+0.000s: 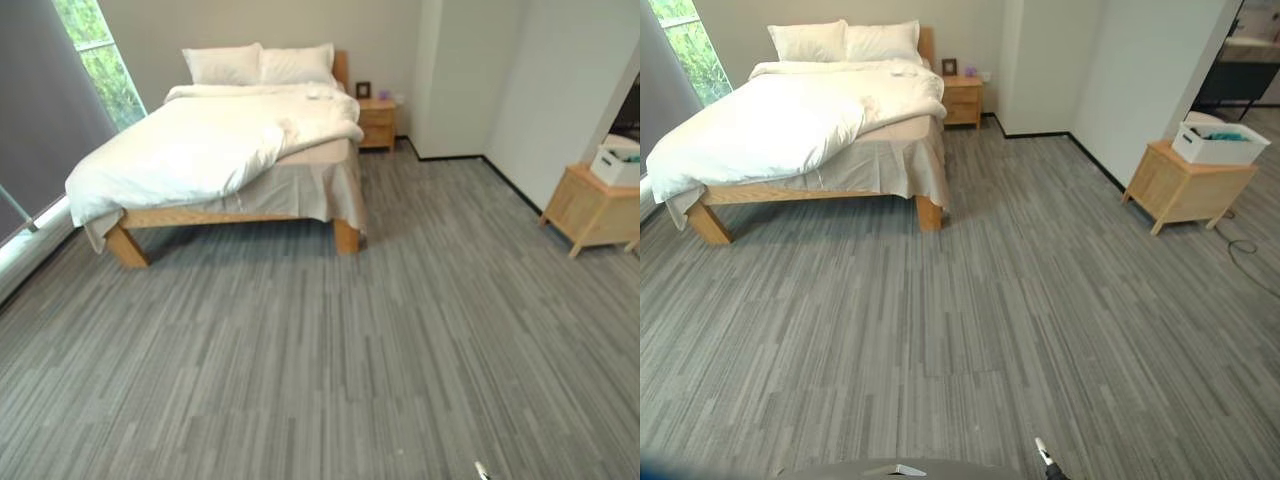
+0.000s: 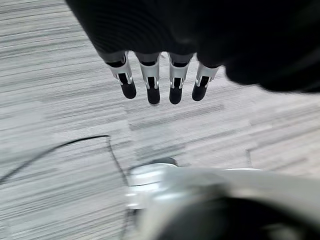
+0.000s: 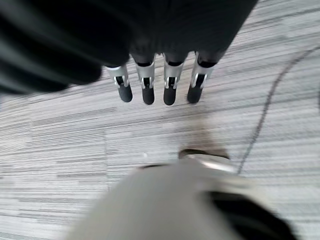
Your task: Making the bed.
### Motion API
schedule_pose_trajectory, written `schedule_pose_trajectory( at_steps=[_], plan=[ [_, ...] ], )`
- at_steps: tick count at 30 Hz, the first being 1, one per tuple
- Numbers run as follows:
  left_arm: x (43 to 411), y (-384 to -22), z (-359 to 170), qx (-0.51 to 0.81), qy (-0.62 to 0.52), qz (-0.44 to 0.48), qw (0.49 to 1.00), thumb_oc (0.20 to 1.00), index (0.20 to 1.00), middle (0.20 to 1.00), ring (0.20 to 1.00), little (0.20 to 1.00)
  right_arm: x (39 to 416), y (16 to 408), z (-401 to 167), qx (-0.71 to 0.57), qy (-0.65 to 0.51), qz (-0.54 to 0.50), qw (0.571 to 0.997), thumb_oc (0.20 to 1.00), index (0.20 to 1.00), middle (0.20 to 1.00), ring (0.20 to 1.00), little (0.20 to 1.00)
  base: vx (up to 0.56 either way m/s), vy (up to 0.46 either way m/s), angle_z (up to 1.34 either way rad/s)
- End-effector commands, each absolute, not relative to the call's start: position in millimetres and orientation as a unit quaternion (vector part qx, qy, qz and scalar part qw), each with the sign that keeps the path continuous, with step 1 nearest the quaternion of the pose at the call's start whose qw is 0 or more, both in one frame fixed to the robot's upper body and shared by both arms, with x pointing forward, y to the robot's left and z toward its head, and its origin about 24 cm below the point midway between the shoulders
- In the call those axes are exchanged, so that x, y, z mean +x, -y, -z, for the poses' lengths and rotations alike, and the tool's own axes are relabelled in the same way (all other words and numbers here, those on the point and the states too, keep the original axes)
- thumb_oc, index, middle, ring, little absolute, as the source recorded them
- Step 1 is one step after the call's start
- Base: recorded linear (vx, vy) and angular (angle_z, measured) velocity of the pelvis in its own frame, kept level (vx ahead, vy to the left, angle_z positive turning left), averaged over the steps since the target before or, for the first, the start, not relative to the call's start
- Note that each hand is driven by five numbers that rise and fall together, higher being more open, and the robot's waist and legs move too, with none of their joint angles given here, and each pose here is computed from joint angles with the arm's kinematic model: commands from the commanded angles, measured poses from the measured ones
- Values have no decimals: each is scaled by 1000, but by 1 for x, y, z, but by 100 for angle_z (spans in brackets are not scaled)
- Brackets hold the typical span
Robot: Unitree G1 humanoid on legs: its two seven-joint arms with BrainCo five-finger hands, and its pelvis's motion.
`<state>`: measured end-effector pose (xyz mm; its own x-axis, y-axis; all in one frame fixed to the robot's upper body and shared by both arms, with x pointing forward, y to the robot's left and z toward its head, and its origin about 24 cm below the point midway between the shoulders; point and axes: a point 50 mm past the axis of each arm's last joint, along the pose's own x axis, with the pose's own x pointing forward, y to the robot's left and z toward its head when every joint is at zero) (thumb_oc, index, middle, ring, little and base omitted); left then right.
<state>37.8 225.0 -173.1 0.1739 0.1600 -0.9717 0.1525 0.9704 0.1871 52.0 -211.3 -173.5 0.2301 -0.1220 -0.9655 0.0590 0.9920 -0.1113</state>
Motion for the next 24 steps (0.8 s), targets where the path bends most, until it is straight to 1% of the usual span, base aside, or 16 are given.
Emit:
schedule_pose_trajectory(
  at_steps=[1, 4, 6, 7, 8, 9, 10, 11, 13, 14, 15, 16, 18, 20, 24],
  plan=[
    [73, -214, 171, 103, -612, 1, 785, 1000, 1000, 1000, 1000, 1000, 61, 211, 173, -27, -619, 54, 783, 1000, 1000, 1000, 1000, 1000, 0, 0, 0],
    [78, -214, 170, 93, -602, -7, 793, 1000, 1000, 1000, 1000, 1000, 57, 213, 174, -37, -626, 48, 777, 1000, 1000, 1000, 1000, 1000, 12, 8, 3],
    [90, -218, 166, 64, -574, -46, 815, 1000, 1000, 1000, 1000, 1000, 56, 214, 173, -19, -622, 66, 780, 1000, 1000, 1000, 1000, 1000, 18, 8, 6],
    [93, -219, 166, 58, -570, -51, 818, 1000, 1000, 1000, 1000, 1000, 58, 213, 173, -10, -616, 73, 785, 1000, 1000, 1000, 1000, 1000, 18, 4, 17],
    [106, -223, 161, 36, -543, -81, 835, 1000, 1000, 1000, 1000, 1000, 72, 213, 170, 14, -588, 91, 803, 1000, 1000, 1000, 1000, 1000, 9, 1, 13],
    [106, -223, 161, 36, -543, -81, 835, 1000, 1000, 1000, 1000, 1000, 72, 213, 170, 14, -588, 91, 803, 1000, 1000, 1000, 1000, 1000, -7, 6, 13],
    [123, -229, 154, 27, -507, -103, 856, 1000, 1000, 1000, 1000, 1000, 87, 214, 166, 27, -558, 98, 824, 1000, 1000, 1000, 1000, 1000, -29, 12, 4],
    [151, -240, 137, 2, -433, -140, 890, 1000, 1000, 1000, 1000, 1000, 119, 215, 153, 46, -486, 102, 867, 1000, 1000, 1000, 1000, 1000, -35, 14, 2],
    [174, -246, 116, 7, -361, -136, 923, 1000, 1000, 1000, 1000, 1000, 148, 222, 131, 64, -401, 113, 907, 1000, 1000, 1000, 1000, 1000, -5, 3, -2],
    [174, -246, 116, 7, -361, -136, 922, 1000, 1000, 1000, 1000, 1000, 147, 222, 131, 64, -401, 113, 907, 1000, 1000, 1000, 1000, 1000, 0, 0, 0],
    [186, -250, 99, 25, -315, -118, 941, 1000, 1000, 1000, 1000, 1000, 162, 228, 115, 60, -352, 113, 927, 1000, 1000, 1000, 1000, 1000, 0, 0, 0],
    [198, -256, 76, 30, -257, -110, 960, 1000, 1000, 1000, 1000, 1000, 184, 236, 87, 42, -278, 98, 955, 1000, 1000, 1000, 1000, 1000, 10, 34, -3],
    [201, -257, 70, 31, -244, -109, 963, 1000, 1000, 1000, 1000, 1000, 185, 238, 84, 33, -271, 99, 957, 1000, 1000, 1000, 1000, 1000, 14, 20, -4],
    [209, -252, 56, 16, -205, -99, 974, 1000, 1000, 1000, 1000, 1000, 195, 237, 69, 19, -235, 87, 968, 1000, 1000, 1000, 1000, 1000, 5, 5, -2],
    [216, -241, 50, -3, -186, -90, 978, 1000, 1000, 1000, 1000, 1000, 203, 226, 60, 25, -210, 69, 975, 1000, 1000, 1000, 1000, 1000, 0, 2, -1]
  ],
)
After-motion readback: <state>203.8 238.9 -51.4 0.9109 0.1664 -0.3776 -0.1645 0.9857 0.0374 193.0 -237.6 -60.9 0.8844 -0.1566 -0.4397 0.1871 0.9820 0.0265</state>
